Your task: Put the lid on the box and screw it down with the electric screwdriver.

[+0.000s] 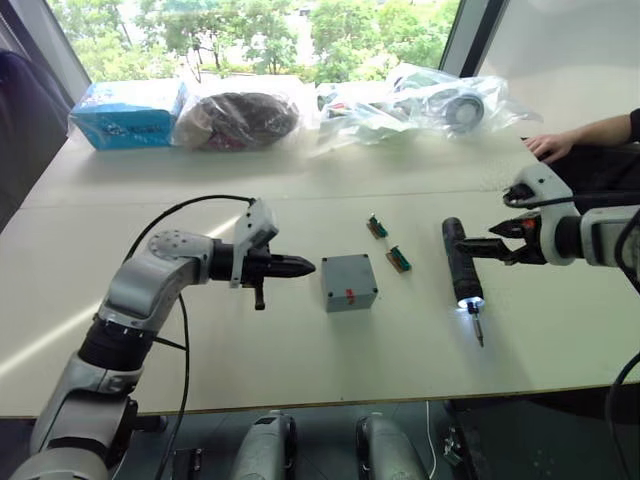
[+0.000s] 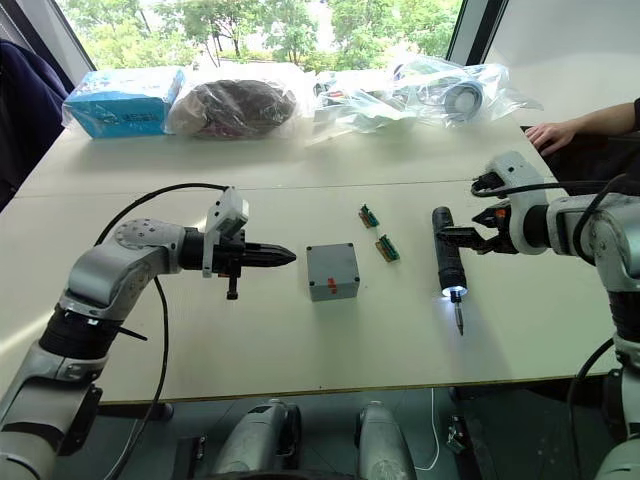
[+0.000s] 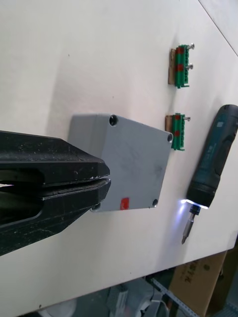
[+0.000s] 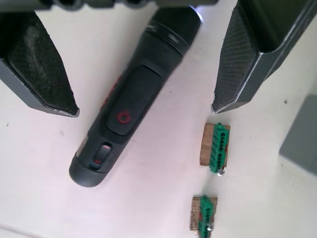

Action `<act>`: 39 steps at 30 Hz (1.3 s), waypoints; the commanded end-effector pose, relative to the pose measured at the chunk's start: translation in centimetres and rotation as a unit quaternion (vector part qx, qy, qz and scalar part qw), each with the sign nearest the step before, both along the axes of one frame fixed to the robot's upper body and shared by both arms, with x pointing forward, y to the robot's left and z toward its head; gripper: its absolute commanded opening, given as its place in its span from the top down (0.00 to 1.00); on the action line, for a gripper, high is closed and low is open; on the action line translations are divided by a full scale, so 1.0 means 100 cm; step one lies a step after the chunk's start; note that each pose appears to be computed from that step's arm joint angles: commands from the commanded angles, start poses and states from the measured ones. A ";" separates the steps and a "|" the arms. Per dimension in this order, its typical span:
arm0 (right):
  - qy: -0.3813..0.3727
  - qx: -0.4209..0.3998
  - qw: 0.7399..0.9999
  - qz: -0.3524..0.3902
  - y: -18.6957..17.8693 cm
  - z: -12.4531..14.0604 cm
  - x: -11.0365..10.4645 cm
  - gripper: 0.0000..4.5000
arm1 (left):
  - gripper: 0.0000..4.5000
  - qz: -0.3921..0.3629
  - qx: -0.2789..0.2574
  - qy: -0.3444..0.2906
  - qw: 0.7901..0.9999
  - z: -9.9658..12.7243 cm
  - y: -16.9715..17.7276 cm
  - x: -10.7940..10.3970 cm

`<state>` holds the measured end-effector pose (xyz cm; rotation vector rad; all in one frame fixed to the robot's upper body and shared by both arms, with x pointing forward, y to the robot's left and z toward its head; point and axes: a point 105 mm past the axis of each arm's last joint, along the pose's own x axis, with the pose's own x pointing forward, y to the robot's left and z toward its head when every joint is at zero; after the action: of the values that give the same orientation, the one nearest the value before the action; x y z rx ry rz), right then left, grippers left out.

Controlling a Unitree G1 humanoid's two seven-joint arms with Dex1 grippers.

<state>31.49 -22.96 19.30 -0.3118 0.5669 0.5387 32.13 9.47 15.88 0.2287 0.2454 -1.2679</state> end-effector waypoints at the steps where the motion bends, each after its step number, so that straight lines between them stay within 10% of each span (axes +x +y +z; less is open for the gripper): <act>1: -0.049 -0.022 0.985 0.164 0.060 -0.010 -0.035 0.01 | 1.00 0.024 0.064 -0.051 0.996 -0.013 0.004 0.013; 12: -0.052 -0.026 0.976 0.208 0.115 -0.080 -0.039 0.01 | 1.00 0.008 0.088 -0.042 0.995 -0.040 -0.015 0.020; 26: 0.009 0.071 0.961 0.265 0.146 -0.074 -0.067 0.01 | 1.00 0.006 0.054 -0.049 0.997 -0.036 -0.046 0.033; 39: -0.023 0.024 0.970 0.241 0.116 -0.047 -0.068 0.01 | 1.00 0.056 0.119 -0.031 0.991 -0.051 0.004 0.032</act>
<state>24.73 -11.45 13.45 -0.3952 0.4860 1.0022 36.15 10.05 10.14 0.4655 0.3613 -1.0818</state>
